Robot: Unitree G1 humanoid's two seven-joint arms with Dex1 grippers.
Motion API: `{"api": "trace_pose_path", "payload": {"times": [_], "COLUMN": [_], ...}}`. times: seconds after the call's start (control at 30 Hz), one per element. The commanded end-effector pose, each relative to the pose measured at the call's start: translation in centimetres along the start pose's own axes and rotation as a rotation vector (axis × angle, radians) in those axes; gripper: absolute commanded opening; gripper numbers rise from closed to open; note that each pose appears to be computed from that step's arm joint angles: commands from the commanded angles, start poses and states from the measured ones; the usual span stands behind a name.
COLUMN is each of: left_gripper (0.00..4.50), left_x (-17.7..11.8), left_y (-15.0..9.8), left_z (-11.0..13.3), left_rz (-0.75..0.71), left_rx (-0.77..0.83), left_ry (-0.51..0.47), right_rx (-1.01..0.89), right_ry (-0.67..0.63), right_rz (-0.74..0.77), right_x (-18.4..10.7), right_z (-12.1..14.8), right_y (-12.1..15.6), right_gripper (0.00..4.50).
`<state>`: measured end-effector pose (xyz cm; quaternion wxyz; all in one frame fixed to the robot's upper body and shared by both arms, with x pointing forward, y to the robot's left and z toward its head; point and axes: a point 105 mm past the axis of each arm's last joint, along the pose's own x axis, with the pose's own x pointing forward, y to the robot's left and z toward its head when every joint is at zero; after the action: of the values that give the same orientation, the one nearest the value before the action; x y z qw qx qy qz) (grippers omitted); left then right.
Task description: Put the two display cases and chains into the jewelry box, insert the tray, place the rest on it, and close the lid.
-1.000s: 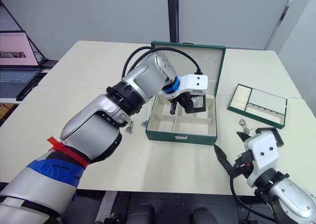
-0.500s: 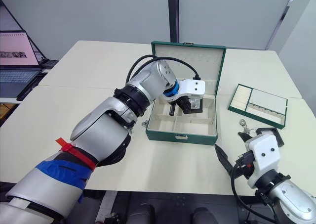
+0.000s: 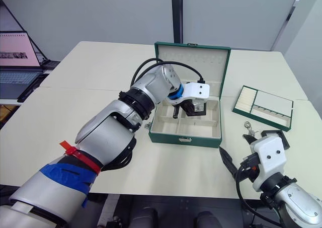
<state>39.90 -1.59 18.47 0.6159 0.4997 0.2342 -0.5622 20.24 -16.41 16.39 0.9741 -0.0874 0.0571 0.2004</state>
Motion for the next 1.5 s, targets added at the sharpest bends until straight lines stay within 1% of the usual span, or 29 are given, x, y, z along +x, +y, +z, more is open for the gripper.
{"api": "trace_pose_path", "payload": {"times": [0.03, 0.07, 0.1, 0.13, 0.2, 0.3, 0.4, 0.47, 0.57, 0.67, 0.77, 0.8, 0.87, 0.9, 0.93, 0.97, 1.03, 1.1, 1.17, 1.27, 1.33, 1.37, 1.4, 1.47, 1.5], "left_gripper": [0.04, 0.04, 0.3, 0.63, 1.15, 2.16, 3.02, 3.02, 3.02, 3.02, 3.02, 3.19, 3.52, 3.81, 4.23, 4.42, 4.49, 4.49, 4.49, 4.49, 4.49, 4.49, 4.49, 4.49, 4.49], "left_x": [-0.8, -0.8, -0.8, -0.8, -0.8, -0.8, -1.0, -1.4, -3.0, -4.6, -6.4, -7.2, -8.1, -8.7, -9.2, -9.7, -10.4, -11.0, -11.8, -12.1, -12.0, -11.9, -11.5, -11.5, -11.3], "left_y": [0.5, 0.4, 0.3, 0.3, 0.3, 0.5, 0.7, 0.7, 0.3, -0.7, -2.3, -3.2, -4.7, -5.7, -6.5, -7.5, -8.7, -9.6, -10.5, -12.8, -13.5, -13.6, -14.2, -15.2, -15.5], "left_z": [1.0, 1.0, 0.9, 0.9, 0.8, 0.9, 0.9, 1.0, 1.4, 1.6, 1.3, 0.6, -0.4, -1.3, -1.9, -2.6, -3.7, -5.0, -5.6, -7.9, -9.3, -10.1, -11.1, -12.6, -13.4], "left_rz": [0.019, 0.012, 0.006, 0.003, 0.001, 0.018, 0.03, 0.02, -0.037, -0.105, -0.171, -0.196, -0.227, -0.242, -0.257, -0.276, -0.288, -0.246, -0.19, -0.087, 0.027, 0.083, 0.084, 0.112, 0.13], "left_rx": [0.021, 0.019, 0.021, 0.022, 0.023, 0.018, 0.006, -0.006, -0.016, -0.052, -0.109, -0.114, -0.13, -0.137, -0.15, -0.178, -0.232, -0.293, -0.314, -0.39, -0.472, -0.506, -0.6, -0.633, -0.665], "left_ry": [-0.016, -0.013, -0.012, -0.011, -0.01, -0.015, -0.025, -0.04, -0.116, -0.183, -0.287, -0.324, -0.348, -0.366, -0.383, -0.402, -0.433, -0.476, -0.596, -0.662, -0.727, -0.732, -0.734, -0.728, -0.709], "right_rx": [-0.017, -0.017, -0.018, -0.018, -0.018, -0.018, -0.016, -0.015, -0.012, -0.005, -0.001, -0.001, -0.001, 0.001, 0.002, 0.004, 0.008, 0.014, 0.019, 0.025, 0.029, 0.031, 0.032, 0.035, 0.035], "right_ry": [-0.052, -0.052, -0.052, -0.052, -0.051, -0.05, -0.049, -0.049, -0.05, -0.048, -0.051, -0.051, -0.049, -0.046, -0.044, -0.04, -0.035, -0.028, -0.021, -0.008, 0.006, 0.013, 0.019, 0.049, 0.058], "right_rz": [0.02, 0.021, 0.021, 0.021, 0.022, 0.023, 0.033, 0.037, 0.042, 0.056, 0.07, 0.074, 0.079, 0.085, 0.092, 0.099, 0.108, 0.117, 0.124, 0.142, 0.155, 0.161, 0.167, 0.184, 0.195], "right_x": [-0.2, -0.2, -0.2, -0.2, -0.2, -0.2, -0.1, 0.0, 0.1, 0.3, 0.6, 0.7, 0.8, 0.8, 0.8, 0.8, 0.8, 0.8, 0.8, 0.8, 0.7, 0.7, 0.6, 0.5, 0.4], "right_z": [1.2, 1.2, 1.2, 1.2, 1.2, 1.2, 1.2, 1.2, 1.2, 1.2, 1.3, 1.3, 1.3, 1.2, 1.2, 1.1, 1.0, 0.8, 0.6, 0.2, -0.2, -0.3, -0.5, -1.1, -1.3], "right_y": [0.6, 0.6, 0.6, 0.6, 0.6, 0.6, 0.9, 0.9, 1.0, 1.2, 1.5, 1.6, 1.6, 1.7, 1.7, 1.8, 1.9, 2.1, 2.2, 2.4, 2.6, 2.7, 2.8, 2.9, 3.0], "right_gripper": [4.5, 4.5, 4.5, 4.5, 4.5, 4.5, 4.5, 4.5, 4.5, 4.5, 4.5, 4.5, 4.5, 4.5, 4.5, 4.5, 4.5, 4.5, 4.5, 4.5, 4.5, 4.5, 4.5, 4.5, 4.5]}}
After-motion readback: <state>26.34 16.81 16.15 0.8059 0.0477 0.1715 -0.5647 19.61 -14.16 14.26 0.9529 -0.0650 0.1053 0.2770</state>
